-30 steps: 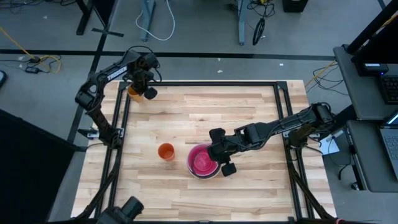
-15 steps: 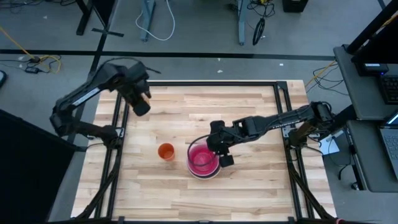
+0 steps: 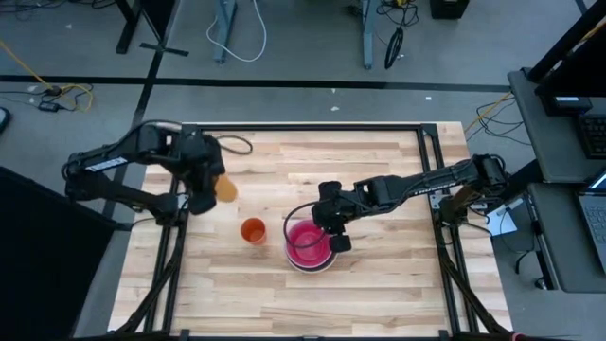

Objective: Nest bowls inside each other
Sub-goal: Stack the yellow cup on top of the orange cup

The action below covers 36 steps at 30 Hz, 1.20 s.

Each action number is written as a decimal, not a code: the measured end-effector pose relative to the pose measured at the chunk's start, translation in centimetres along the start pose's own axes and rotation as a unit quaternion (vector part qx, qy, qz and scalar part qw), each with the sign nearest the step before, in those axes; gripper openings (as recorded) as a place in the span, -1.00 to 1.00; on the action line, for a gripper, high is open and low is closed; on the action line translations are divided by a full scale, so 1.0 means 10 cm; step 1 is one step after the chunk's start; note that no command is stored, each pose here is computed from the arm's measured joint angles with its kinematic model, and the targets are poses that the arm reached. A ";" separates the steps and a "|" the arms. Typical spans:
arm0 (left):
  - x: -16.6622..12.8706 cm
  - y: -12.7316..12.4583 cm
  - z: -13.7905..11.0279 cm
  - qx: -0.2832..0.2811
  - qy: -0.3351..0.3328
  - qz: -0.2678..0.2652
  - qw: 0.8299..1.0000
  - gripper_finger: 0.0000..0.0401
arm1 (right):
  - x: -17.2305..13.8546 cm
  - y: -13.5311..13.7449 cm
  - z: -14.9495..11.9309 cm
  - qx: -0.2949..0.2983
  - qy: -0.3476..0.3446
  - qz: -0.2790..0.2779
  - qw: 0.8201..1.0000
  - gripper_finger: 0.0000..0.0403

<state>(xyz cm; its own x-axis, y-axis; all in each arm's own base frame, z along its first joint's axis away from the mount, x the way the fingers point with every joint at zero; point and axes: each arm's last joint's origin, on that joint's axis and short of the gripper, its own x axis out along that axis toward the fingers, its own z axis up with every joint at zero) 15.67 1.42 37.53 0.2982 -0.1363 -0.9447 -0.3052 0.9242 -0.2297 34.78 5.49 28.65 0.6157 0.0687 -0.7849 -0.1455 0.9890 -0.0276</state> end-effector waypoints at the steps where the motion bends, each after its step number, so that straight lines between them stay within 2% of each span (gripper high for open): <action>1: 0.02 -0.05 0.01 0.018 -0.002 -0.004 1.000 -1.00 | 0.00 0.00 0.00 0.002 0.000 0.000 1.000 -0.56; 5: 0.11 -0.27 0.06 0.062 0.000 -0.017 0.998 -1.00 | 0.05 0.00 0.00 0.003 0.003 0.000 1.000 -0.56; 17: 0.41 -0.87 0.26 0.124 0.057 -0.012 0.991 -1.00 | 0.18 -0.03 -0.07 0.007 0.041 -0.004 0.999 -0.56; 27: 0.57 -0.97 0.41 0.155 0.054 0.007 0.986 -1.00 | 0.17 0.04 -0.08 -0.002 0.047 0.002 0.999 -0.56; 31: 0.62 -0.97 0.44 0.173 0.047 0.038 0.983 -1.00 | 0.17 0.09 -0.10 -0.009 0.056 0.007 0.998 -0.56; 36: 0.64 -0.97 0.44 0.180 0.044 0.039 0.982 -1.00 | 0.16 0.15 -0.11 -0.008 0.062 0.011 0.998 -0.56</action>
<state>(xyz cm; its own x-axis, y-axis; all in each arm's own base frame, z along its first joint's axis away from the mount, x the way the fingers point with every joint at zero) 24.54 -6.80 34.74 0.2026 -0.0765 -0.9763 0.0213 0.9970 -0.0737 34.73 6.90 26.64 0.5125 0.0728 -0.8556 -0.1713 0.9850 -0.0188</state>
